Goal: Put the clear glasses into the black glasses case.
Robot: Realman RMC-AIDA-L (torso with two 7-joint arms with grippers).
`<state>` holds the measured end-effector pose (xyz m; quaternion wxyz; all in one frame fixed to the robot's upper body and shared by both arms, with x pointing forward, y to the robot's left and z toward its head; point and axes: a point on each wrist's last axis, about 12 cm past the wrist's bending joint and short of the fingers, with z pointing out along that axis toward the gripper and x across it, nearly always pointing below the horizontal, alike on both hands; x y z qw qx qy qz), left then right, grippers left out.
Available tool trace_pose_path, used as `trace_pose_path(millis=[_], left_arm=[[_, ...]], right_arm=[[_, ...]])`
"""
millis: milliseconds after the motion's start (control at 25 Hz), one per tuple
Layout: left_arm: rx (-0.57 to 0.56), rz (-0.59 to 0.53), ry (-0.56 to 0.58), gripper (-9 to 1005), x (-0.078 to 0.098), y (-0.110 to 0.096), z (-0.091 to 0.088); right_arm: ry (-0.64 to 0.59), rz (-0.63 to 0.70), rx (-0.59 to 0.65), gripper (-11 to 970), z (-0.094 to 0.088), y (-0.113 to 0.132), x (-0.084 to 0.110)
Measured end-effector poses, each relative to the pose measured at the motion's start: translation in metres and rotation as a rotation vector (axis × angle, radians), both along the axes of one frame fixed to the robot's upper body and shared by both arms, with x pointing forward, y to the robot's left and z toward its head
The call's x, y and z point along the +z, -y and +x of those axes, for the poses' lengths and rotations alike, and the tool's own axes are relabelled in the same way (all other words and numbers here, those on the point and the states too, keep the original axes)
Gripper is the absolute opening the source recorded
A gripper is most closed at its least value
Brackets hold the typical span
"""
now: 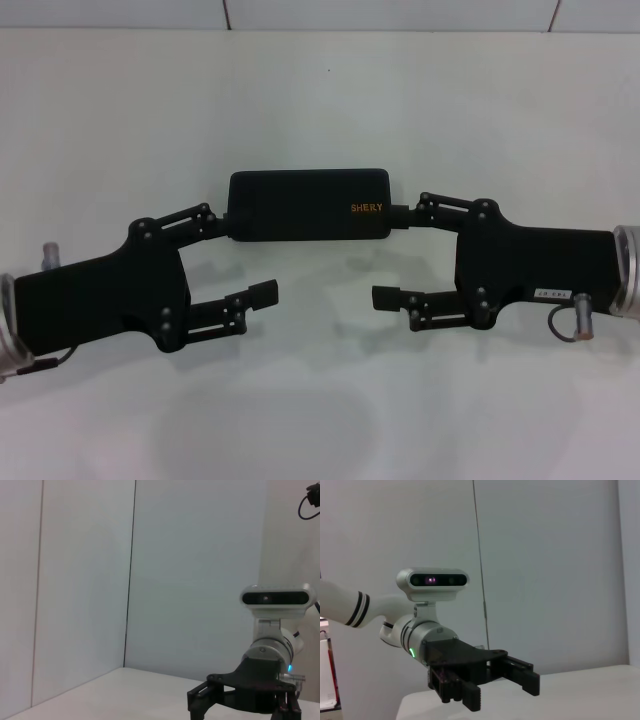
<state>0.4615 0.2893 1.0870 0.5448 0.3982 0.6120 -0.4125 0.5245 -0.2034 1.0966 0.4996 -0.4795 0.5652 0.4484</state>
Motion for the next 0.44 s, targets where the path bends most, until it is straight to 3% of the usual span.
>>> trace_pose_path(millis=[440], left_arm=[[-0.006, 0.004, -0.010, 787, -0.0023, 0.0011, -0.0016]], right_arm=[[-0.020, 0.003, -0.010, 845, -0.0037, 0.0017, -0.0046]])
